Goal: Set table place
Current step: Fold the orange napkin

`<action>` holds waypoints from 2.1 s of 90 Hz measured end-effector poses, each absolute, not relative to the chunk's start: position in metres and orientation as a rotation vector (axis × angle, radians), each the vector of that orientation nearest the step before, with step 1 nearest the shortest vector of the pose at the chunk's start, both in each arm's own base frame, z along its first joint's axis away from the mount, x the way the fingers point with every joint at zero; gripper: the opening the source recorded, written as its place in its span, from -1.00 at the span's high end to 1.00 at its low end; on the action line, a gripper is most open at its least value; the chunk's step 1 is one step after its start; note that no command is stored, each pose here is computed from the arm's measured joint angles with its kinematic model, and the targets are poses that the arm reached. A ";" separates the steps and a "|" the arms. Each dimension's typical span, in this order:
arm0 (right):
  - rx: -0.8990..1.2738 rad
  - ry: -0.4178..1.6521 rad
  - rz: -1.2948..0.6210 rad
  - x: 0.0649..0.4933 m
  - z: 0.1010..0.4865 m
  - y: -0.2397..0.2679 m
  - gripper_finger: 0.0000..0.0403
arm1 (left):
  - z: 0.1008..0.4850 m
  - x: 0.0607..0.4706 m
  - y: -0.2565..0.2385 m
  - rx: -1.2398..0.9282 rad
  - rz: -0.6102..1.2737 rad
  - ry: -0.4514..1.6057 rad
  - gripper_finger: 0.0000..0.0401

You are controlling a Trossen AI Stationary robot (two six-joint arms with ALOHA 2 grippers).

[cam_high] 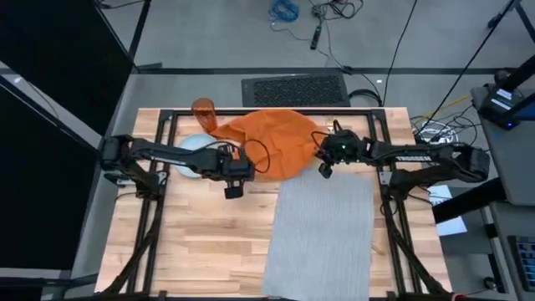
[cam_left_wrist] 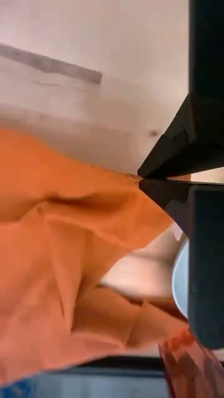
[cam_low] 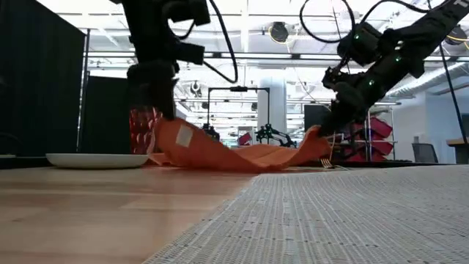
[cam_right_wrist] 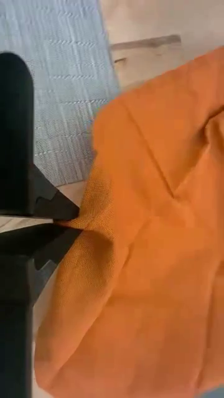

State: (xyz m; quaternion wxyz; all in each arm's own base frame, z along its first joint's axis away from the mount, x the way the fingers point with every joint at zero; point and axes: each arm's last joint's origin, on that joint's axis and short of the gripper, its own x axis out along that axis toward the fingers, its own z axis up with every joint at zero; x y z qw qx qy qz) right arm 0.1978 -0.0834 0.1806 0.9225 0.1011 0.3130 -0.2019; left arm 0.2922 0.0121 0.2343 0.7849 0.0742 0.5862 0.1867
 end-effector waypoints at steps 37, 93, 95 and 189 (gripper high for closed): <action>0.068 0.541 -0.449 0.199 0.259 -0.068 1.00 | 0.276 0.266 0.016 0.204 0.537 1.127 1.00; -0.082 0.418 -0.514 0.200 0.334 -0.044 1.00 | 0.336 0.219 0.020 0.281 0.714 0.913 1.00; -0.083 0.412 -0.515 0.200 0.338 -0.044 1.00 | 0.340 0.219 0.020 0.285 0.721 0.905 1.00; -0.251 0.272 -0.537 0.165 0.466 -0.008 1.00 | 0.478 0.174 0.009 0.446 0.794 0.634 1.00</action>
